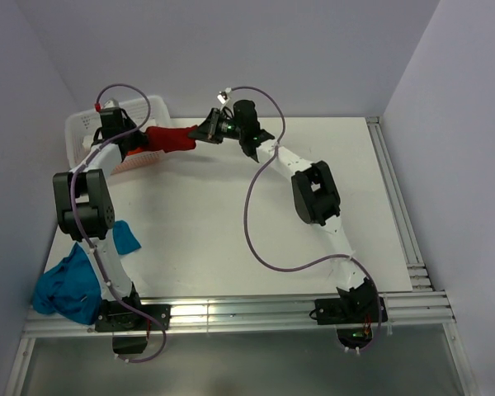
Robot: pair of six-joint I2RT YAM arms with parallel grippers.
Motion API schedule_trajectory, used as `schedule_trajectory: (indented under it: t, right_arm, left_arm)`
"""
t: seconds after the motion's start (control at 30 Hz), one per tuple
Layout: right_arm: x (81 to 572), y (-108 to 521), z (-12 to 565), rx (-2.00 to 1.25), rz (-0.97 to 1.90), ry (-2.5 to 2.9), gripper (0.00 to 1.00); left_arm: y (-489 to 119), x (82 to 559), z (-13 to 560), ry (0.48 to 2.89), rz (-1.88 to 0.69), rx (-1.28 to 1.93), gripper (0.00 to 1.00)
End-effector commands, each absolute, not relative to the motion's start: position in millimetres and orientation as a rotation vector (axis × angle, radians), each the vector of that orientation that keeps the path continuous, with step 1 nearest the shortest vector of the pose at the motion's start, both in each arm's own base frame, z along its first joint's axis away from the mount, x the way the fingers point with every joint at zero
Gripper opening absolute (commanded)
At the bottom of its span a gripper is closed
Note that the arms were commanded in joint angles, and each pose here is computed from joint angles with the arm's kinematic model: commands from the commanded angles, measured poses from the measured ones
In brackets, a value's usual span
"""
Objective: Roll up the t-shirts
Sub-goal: Place the rolled tshirt into the container
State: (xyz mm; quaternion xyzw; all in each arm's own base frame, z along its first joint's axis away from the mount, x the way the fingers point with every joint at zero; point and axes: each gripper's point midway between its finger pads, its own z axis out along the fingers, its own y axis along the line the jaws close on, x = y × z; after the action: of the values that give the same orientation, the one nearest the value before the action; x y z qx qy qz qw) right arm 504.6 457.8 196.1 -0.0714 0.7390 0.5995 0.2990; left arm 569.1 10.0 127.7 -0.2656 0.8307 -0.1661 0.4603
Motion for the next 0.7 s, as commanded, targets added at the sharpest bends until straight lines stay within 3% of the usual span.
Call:
schedule_trajectory:
  t: [0.0, 0.2, 0.37, 0.47, 0.67]
  right_arm:
    - [488, 451, 261, -0.296, 1.595, 1.821, 0.0]
    - [467, 433, 295, -0.33, 1.572, 1.796, 0.0]
    - [451, 405, 290, -0.276, 1.562, 1.869, 0.0]
    - [437, 370, 312, -0.225, 1.559, 1.834, 0.0]
    - [406, 314, 296, -0.124, 1.38, 1.937, 0.0]
  left_arm:
    - [-53, 559, 100, 2.157, -0.582, -0.558, 0.0]
    - [-100, 537, 108, 2.154, -0.669, -0.474, 0.0]
    - [-152, 518, 111, 2.207, -0.779, -0.365, 0.0]
    - [-178, 501, 114, 2.222, -0.825, -0.329, 0.0]
    - [-246, 460, 148, 2.207, -0.896, -0.198, 0.0]
